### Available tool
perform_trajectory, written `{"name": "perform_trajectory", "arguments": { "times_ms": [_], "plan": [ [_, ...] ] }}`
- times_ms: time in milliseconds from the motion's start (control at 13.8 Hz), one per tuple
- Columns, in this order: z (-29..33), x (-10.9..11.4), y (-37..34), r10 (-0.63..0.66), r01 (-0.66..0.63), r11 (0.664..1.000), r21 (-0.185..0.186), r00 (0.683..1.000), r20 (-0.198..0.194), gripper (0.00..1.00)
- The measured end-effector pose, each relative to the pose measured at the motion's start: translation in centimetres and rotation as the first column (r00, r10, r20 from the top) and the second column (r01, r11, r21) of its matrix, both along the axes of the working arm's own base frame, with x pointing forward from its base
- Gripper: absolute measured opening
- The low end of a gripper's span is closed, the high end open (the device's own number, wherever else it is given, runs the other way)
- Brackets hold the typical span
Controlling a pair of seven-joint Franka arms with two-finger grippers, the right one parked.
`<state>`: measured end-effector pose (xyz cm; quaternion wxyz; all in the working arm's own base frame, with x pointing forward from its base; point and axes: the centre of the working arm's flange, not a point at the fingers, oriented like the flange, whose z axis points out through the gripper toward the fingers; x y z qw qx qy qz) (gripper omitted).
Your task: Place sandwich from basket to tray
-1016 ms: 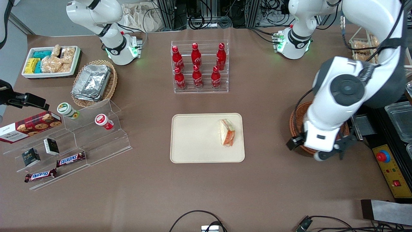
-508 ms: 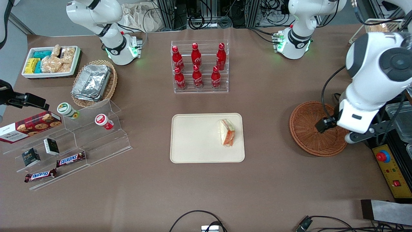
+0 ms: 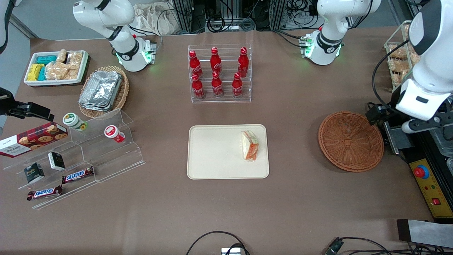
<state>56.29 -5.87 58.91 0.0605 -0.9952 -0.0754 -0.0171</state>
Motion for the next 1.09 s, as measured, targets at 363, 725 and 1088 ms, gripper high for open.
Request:
{"name": "perform_trajectory", "arguments": {
  "times_ms": [363, 725, 1088],
  "plan": [
    [3.3, -2.7, 3.3, -0.024, 0.023, 0.998, -0.051, 1.0, -0.018, 1.0],
    [5.3, -4.7, 3.2, -0.034, 0.031, 0.997, -0.07, 0.999, -0.035, 1.0],
    [6.0, -5.2, 4.1, -0.023, 0.02, 0.996, -0.088, 0.999, -0.035, 1.0]
  ]
}}
